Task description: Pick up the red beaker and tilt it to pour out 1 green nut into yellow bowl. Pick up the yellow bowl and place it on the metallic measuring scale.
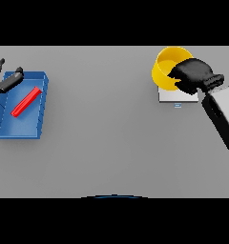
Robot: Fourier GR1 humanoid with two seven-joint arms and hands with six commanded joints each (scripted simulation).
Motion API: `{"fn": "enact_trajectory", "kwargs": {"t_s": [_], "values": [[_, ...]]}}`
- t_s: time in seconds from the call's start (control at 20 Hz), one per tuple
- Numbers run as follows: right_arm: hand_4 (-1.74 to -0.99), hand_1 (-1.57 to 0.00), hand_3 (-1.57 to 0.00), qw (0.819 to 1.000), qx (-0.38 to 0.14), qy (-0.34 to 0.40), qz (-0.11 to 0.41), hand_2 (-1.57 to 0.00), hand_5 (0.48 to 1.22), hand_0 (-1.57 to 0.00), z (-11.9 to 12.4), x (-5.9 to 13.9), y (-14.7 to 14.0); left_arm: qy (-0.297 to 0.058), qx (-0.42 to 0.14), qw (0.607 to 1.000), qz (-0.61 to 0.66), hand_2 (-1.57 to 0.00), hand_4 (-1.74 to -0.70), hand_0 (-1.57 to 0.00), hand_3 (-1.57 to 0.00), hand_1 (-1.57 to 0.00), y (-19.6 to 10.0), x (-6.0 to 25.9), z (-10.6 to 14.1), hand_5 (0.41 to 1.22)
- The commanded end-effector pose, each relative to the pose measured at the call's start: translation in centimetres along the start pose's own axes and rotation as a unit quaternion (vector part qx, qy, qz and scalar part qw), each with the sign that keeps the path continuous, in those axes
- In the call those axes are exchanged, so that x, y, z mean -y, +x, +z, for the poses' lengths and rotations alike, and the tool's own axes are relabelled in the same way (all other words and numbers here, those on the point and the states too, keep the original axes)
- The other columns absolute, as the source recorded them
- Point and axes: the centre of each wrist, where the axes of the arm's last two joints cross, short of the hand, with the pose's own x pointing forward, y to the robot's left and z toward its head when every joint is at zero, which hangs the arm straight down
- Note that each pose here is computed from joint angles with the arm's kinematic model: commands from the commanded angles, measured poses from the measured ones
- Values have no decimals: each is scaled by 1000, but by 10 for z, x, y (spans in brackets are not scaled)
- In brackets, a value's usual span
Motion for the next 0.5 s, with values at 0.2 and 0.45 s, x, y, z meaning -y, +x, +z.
{"fn": "enact_trajectory", "kwargs": {"t_s": [0.2, 0.45], "values": [[-1741, -1571, -1240, 999, -20, 6, -25, -1450, 1221, -1570, -9, -18, -26, 1, -8, 1000, -6, 1, -864, 1, 1, 1, 2, -1, -1, 789], [-1741, -1571, -1374, 998, -29, 18, -46, -1386, 1221, -1571, -17, -35, -29, 3, -7, 1000, -7, 1, -858, 1, 1, 1, 1, 0, -1, 809]]}}
